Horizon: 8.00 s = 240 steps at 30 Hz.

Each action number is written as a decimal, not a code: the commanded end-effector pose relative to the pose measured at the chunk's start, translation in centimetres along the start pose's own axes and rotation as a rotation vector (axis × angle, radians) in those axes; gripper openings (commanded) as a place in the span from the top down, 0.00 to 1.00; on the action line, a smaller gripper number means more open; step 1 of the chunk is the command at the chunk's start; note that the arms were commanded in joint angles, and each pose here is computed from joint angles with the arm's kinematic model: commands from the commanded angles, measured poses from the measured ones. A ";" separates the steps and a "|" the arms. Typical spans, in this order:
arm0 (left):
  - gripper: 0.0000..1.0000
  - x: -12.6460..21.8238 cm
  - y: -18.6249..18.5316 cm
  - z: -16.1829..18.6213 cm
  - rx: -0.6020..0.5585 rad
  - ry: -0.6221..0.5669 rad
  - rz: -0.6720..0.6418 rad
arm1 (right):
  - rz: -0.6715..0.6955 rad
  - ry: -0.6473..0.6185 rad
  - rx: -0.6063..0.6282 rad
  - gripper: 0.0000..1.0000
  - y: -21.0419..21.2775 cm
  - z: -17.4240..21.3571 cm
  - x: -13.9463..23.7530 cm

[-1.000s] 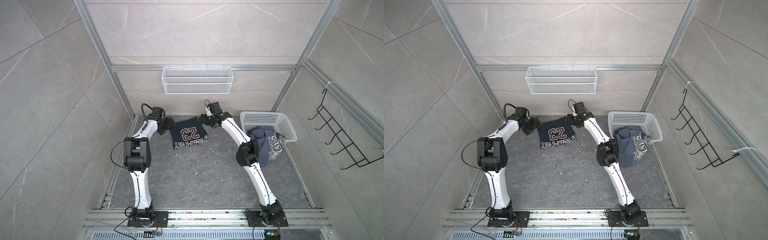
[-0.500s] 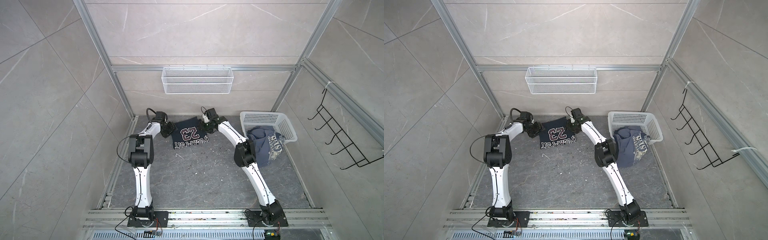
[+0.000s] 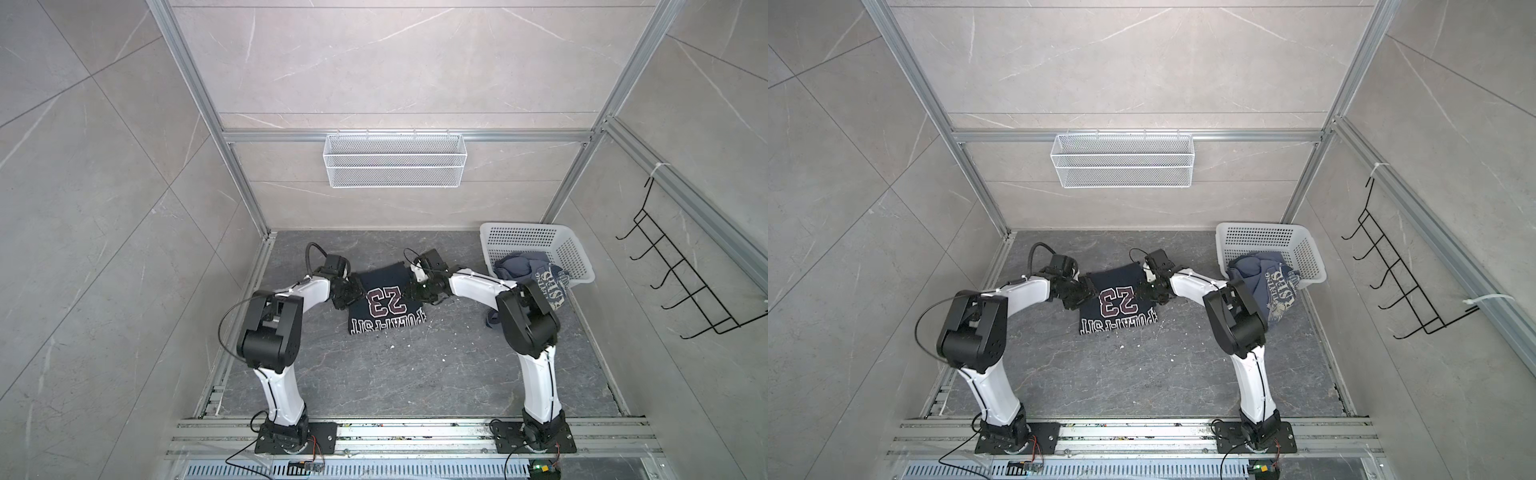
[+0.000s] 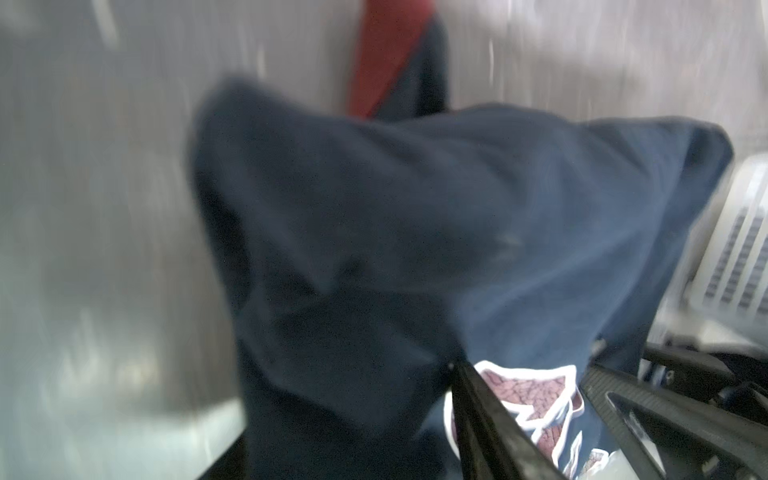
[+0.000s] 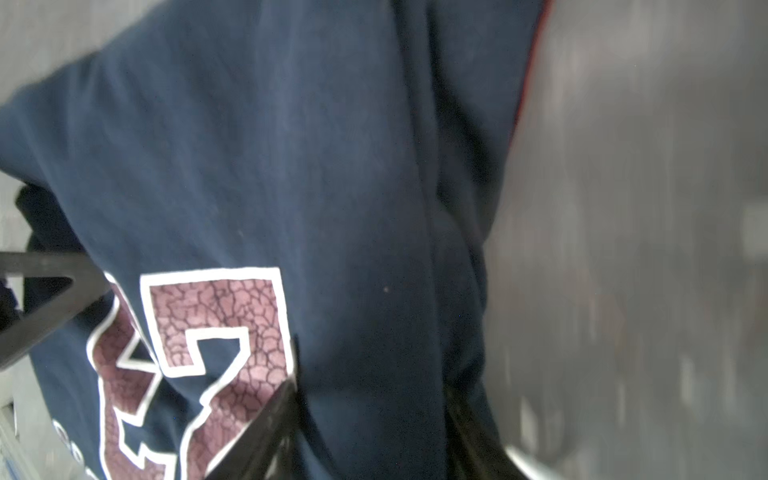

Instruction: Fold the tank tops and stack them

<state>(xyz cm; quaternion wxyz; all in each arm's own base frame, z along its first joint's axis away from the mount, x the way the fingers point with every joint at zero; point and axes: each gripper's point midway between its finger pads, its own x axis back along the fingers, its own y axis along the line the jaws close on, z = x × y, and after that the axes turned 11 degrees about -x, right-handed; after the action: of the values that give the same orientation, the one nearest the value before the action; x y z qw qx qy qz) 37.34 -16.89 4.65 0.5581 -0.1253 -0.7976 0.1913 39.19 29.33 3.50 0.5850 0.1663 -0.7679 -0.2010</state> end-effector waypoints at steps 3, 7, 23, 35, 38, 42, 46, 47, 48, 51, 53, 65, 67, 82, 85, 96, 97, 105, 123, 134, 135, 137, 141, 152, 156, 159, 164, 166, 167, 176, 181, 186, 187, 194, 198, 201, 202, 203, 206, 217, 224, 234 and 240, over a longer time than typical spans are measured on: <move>0.34 4.2 -0.7 3.4 0.031 -0.107 -0.008 | 0.015 -0.036 -0.005 0.33 -1.6 3.3 3.5; 0.19 7.5 0.4 1.4 0.028 -0.237 -0.005 | 0.050 -0.109 0.017 0.28 -1.5 0.9 6.0; 0.35 3.9 -0.3 -0.7 -0.021 -0.141 0.057 | 0.044 -0.095 0.012 0.40 0.4 -6.6 1.4; 0.57 2.6 -0.2 -0.3 -0.018 -0.115 0.054 | 0.021 -0.049 0.026 0.67 1.0 -6.1 -0.5; 0.59 2.6 -0.4 -0.4 -0.024 -0.116 0.049 | 0.049 -0.066 0.053 0.61 1.2 -6.2 0.0; 0.63 2.5 -0.4 -0.4 -0.024 -0.115 0.046 | 0.057 -0.053 0.074 0.65 1.5 -5.8 -0.3; 0.68 2.7 -0.4 -0.5 -0.026 -0.118 0.043 | 0.061 -0.052 0.072 0.81 1.4 -5.7 -0.3; 0.70 2.8 -0.5 -0.6 -0.027 -0.120 0.043 | 0.062 -0.057 0.072 0.85 1.4 -5.8 -0.1; 0.72 3.0 -0.7 -0.6 -0.030 -0.124 0.041 | 0.060 -0.064 0.074 0.89 1.6 -5.9 0.3; 0.77 4.0 -1.3 -1.0 -0.049 -0.145 0.039 | 0.049 -0.088 0.078 0.95 2.3 -6.0 1.8; 0.80 5.0 -1.9 -1.3 -0.065 -0.165 0.042 | 0.036 -0.108 0.082 0.97 2.8 -5.9 3.1; 0.87 8.3 -5.5 -3.3 -0.126 -0.251 0.099 | 0.070 -0.232 0.052 1.00 1.5 -4.4 9.1; 0.87 8.0 -5.9 -3.9 -0.132 -0.250 0.108 | 0.093 -0.252 0.031 1.00 0.8 -4.3 9.4; 0.85 1.3 -6.3 -6.8 -0.137 -0.146 0.104 | 0.171 -0.239 -0.025 1.00 -2.2 -4.7 6.5; 0.88 3.4 -7.1 -7.1 -0.145 -0.186 0.119 | 0.131 -0.254 -0.005 1.00 -0.7 -5.1 8.0; 0.89 11.6 -13.8 -5.4 -0.277 -0.312 0.219 | 0.032 -0.337 -0.065 1.00 0.7 -2.2 15.9; 0.89 11.3 -13.8 -5.5 -0.277 -0.307 0.221 | 0.045 -0.339 -0.076 1.00 0.2 -2.0 15.8; 0.84 2.7 -12.7 -7.3 -0.287 -0.158 0.132 | 0.193 -0.300 -0.157 1.00 -4.3 -1.8 10.8; 0.54 -2.4 -5.6 -12.0 -0.127 -0.164 -0.139 | 0.266 -0.289 -0.116 0.53 -7.8 -9.3 5.5; 0.33 6.1 -9.2 -7.6 -0.234 -0.267 -0.165 | 0.174 -0.233 -0.065 0.34 -5.4 -3.8 10.3; 0.33 5.7 -10.2 -6.9 -0.254 -0.257 -0.128 | 0.166 -0.213 -0.057 0.34 -5.1 -3.1 10.1; 0.34 4.0 -11.8 -5.5 -0.273 -0.214 -0.048 | 0.158 -0.173 -0.040 0.35 -4.6 -1.9 9.1; 0.36 0.4 -11.7 -5.0 -0.245 -0.156 -0.030 | 0.191 -0.144 -0.049 0.41 -5.5 -1.8 6.8; 0.36 -6.1 -4.2 -7.5 -0.109 -0.104 -0.167 | 0.280 -0.103 -0.033 0.47 -7.3 -4.5 1.0; 0.35 -6.1 -0.4 -7.8 -0.064 -0.102 -0.208 | 0.220 -0.080 -0.030 0.42 -6.2 -5.4 -1.3; 0.33 -5.3 2.8 -8.1 -0.021 -0.107 -0.238 | 0.165 -0.067 -0.024 0.40 -4.5 -6.1 -3.2; 0.32 -2.9 8.4 -9.8 0.062 -0.143 -0.261 | 0.067 -0.037 0.003 0.39 0.7 -7.8 -6.4; 0.31 -2.2 10.2 -10.8 0.084 -0.152 -0.259 | 0.026 -0.029 0.019 0.39 3.2 -8.1 -7.5; 0.31 -1.6 10.9 -11.4 0.096 -0.163 -0.259 | 0.004 -0.021 0.021 0.39 4.5 -8.1 -8.2; 0.23 7.7 10.7 -15.7 0.151 -0.236 -0.341 | -0.020 -0.115 0.010 0.26 8.9 -11.4 -3.5; 0.13 11.6 5.9 -12.8 0.095 -0.237 -0.394 | -0.006 -0.174 0.016 0.13 7.8 -11.4 2.3; 0.13 7.9 1.0 -8.0 0.043 -0.137 -0.353 | 0.014 -0.217 0.018 0.12 4.9 -8.2 7.3; 0.13 6.8 0.6 -7.1 0.037 -0.113 -0.361 | 0.015 -0.224 0.020 0.12 4.4 -7.3 8.1; 0.13 1.9 2.6 -4.5 0.045 0.015 -0.437 | 0.046 -0.235 0.030 0.12 0.9 -1.2 13.1; 0.12 1.1 4.5 -3.6 -0.016 0.092 -0.502 | 0.090 -0.237 0.035 0.12 -1.1 1.3 14.8; 0.12 1.2 6.3 -3.9 -0.098 0.153 -0.524 | 0.115 -0.239 0.031 0.12 -2.4 2.7 15.7; 0.11 1.8 7.5 -4.2 -0.121 0.173 -0.566 | 0.123 -0.242 0.028 0.12 -2.7 3.1 15.9; 0.11 2.3 8.5 -4.6 -0.137 0.185 -0.602 | 0.130 -0.244 0.026 0.12 -3.0 3.3 16.1; 0.11 3.3 11.4 -6.2 -0.154 0.200 -0.612 | 0.155 -0.250 0.022 0.13 -3.6 3.7 16.6; 0.09 5.8 19.9 -15.9 -0.307 0.182 -0.723 | 0.216 -0.311 0.024 0.13 -4.4 3.6 19.6; 0.09 8.9 22.9 -19.4 -0.243 0.121 -0.788 | 0.342 -0.402 -0.035 0.11 -7.6 2.5 22.8; 0.07 17.1 12.4 -18.5 -0.018 -0.193 -0.605 | 0.607 -0.535 -0.310 0.11 -16.5 -3.8 28.5; 0.06 19.2 7.4 -13.5 -0.041 -0.338 -0.450 | 0.692 -0.544 -0.504 0.13 -22.8 -5.3 29.7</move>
<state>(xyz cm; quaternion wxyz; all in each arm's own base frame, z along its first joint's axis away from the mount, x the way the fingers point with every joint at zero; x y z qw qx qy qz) 44.22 1.74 19.88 0.4938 0.0991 -0.8638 0.0120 36.97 -2.98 18.89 0.4108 -0.2572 -0.8523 -0.1966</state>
